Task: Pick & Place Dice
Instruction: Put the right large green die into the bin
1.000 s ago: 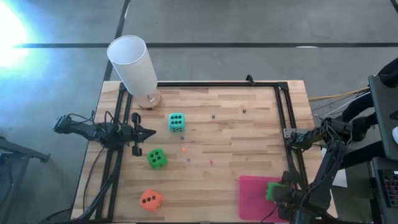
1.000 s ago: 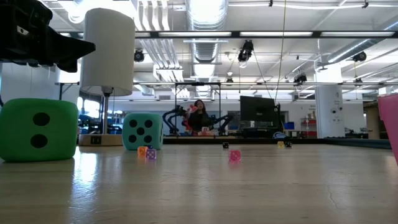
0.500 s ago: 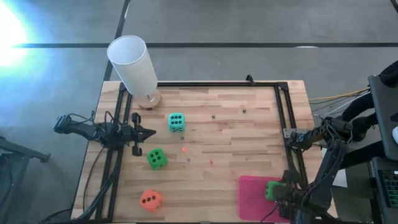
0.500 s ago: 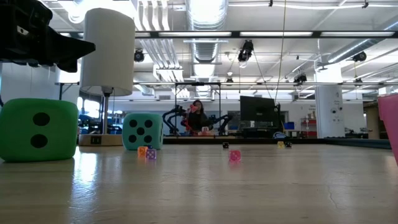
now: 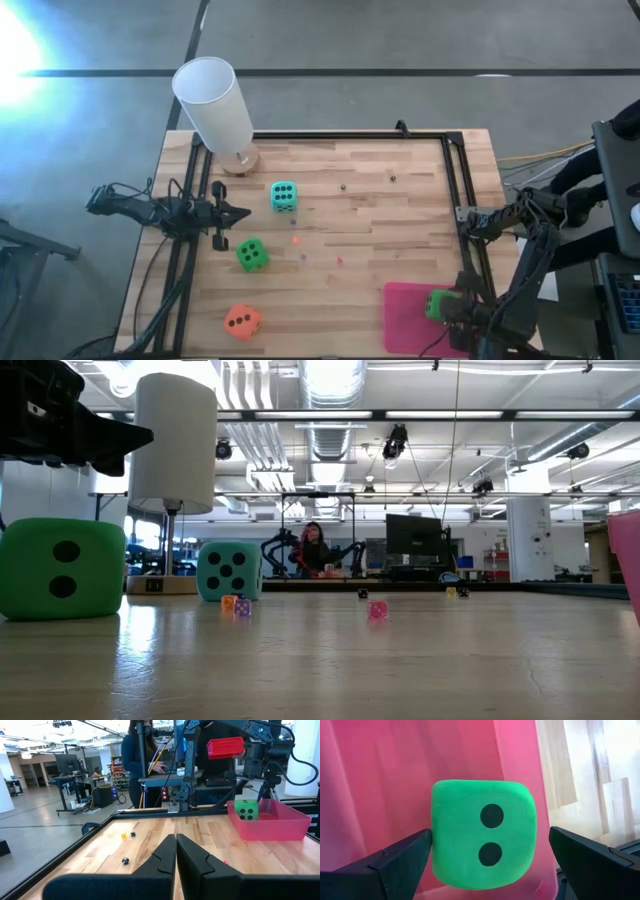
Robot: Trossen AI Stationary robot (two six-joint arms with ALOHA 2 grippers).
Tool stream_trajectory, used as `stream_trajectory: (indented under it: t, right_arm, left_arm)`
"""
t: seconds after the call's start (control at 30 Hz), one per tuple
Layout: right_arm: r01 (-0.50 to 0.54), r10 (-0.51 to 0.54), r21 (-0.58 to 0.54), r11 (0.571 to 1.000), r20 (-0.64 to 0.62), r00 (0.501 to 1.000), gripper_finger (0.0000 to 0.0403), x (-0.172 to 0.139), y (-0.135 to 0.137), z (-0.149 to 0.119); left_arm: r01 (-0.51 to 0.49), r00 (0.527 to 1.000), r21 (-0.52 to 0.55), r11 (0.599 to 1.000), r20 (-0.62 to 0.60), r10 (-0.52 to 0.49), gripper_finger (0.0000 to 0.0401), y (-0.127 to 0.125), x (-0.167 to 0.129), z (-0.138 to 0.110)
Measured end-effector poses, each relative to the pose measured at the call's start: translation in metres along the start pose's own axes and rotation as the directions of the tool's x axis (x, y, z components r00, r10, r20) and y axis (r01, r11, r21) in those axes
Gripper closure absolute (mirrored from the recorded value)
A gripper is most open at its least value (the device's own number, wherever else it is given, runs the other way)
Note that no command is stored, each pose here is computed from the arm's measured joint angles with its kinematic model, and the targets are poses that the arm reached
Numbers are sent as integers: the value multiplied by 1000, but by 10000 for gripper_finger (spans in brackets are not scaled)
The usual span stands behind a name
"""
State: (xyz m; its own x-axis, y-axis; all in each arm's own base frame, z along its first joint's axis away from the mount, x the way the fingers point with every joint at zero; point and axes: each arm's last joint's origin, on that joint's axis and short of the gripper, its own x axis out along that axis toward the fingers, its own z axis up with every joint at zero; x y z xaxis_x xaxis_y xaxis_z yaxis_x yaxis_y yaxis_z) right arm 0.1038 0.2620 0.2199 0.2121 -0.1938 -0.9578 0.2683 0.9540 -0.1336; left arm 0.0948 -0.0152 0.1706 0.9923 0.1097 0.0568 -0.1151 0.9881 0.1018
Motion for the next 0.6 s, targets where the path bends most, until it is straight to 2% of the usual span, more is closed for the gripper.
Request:
stream_trajectory:
  t: [0.37,0.6]
  right_arm:
    - [18,-18,-4,1000,21,1000,3,-6,-2,2]
    - [-10,10,4,1000,57,998,3,-14,2,6]
  left_arm:
    - [0,1000,0,1000,0,0,382,0,0,0]
    - [0,1000,0,1000,0,0,382,0,0,0]
